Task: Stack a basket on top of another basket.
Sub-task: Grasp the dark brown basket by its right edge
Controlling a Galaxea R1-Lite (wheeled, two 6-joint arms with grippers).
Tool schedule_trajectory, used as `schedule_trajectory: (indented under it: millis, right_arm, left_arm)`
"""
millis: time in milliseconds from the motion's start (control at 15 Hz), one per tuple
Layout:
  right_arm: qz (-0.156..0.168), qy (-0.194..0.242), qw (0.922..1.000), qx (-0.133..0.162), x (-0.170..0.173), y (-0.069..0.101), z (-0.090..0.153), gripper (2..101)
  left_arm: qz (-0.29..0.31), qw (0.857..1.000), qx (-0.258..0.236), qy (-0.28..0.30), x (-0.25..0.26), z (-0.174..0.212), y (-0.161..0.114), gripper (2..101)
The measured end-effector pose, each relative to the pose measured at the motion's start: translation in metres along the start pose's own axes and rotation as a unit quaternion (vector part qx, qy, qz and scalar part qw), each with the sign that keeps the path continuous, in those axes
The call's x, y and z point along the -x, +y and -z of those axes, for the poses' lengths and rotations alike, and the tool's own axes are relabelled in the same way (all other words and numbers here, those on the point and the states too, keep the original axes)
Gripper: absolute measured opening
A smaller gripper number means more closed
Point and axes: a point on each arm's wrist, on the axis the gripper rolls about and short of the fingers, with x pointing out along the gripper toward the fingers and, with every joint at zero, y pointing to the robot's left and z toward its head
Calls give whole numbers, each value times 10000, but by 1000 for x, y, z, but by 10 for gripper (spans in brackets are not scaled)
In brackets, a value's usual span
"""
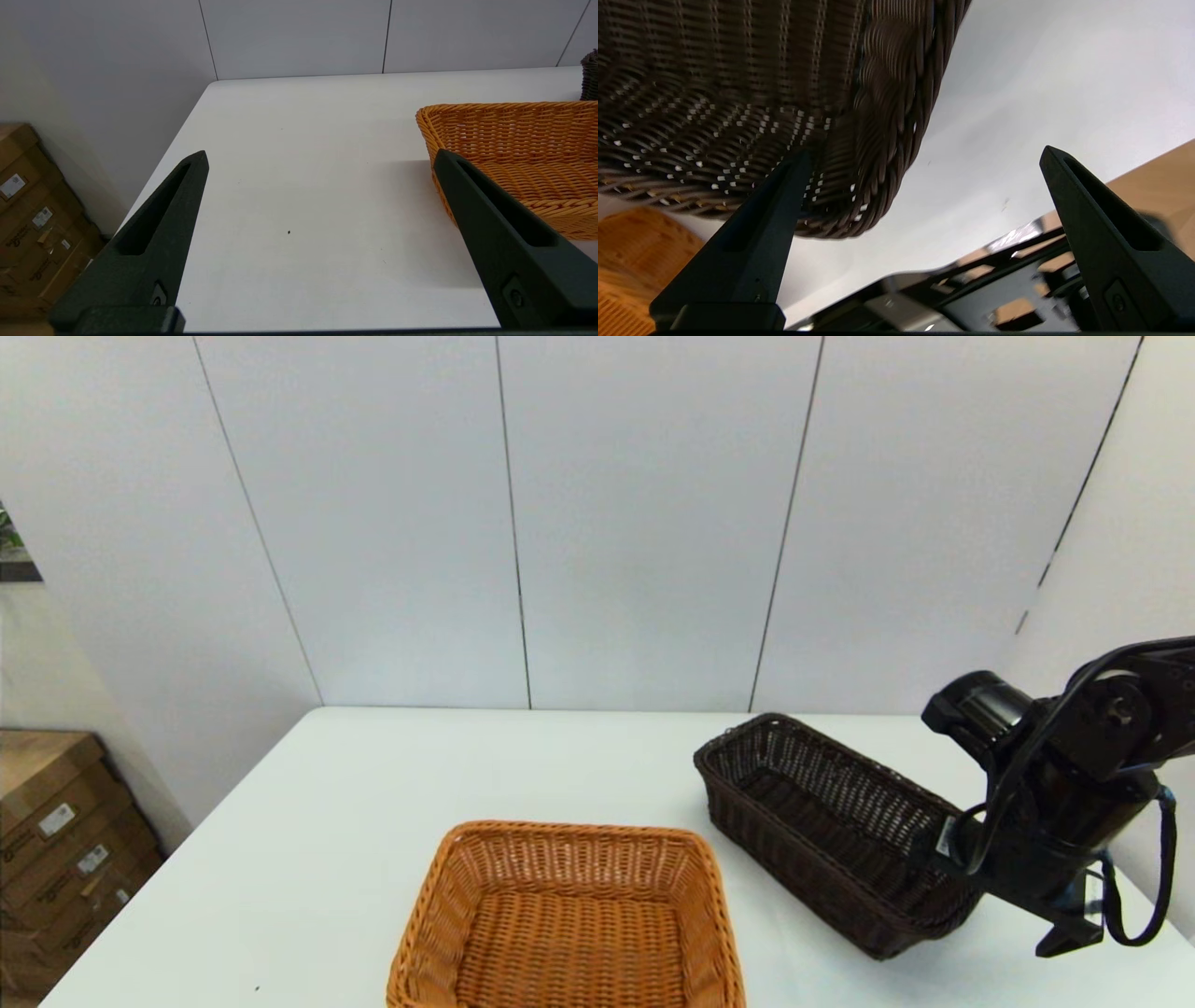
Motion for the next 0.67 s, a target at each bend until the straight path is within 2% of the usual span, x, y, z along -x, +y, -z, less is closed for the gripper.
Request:
schedule_trajectory:
  millis: [533,667]
  right_arm:
    - [-315,452,9984,-95,-2,0,4,974]
    - [-488,543,9970,-254,-4,3,4,974]
  left_arm:
    - [-2,10000,0,-2,0,0,0,978]
    - [-2,10000,-2,-2,0,0,0,978]
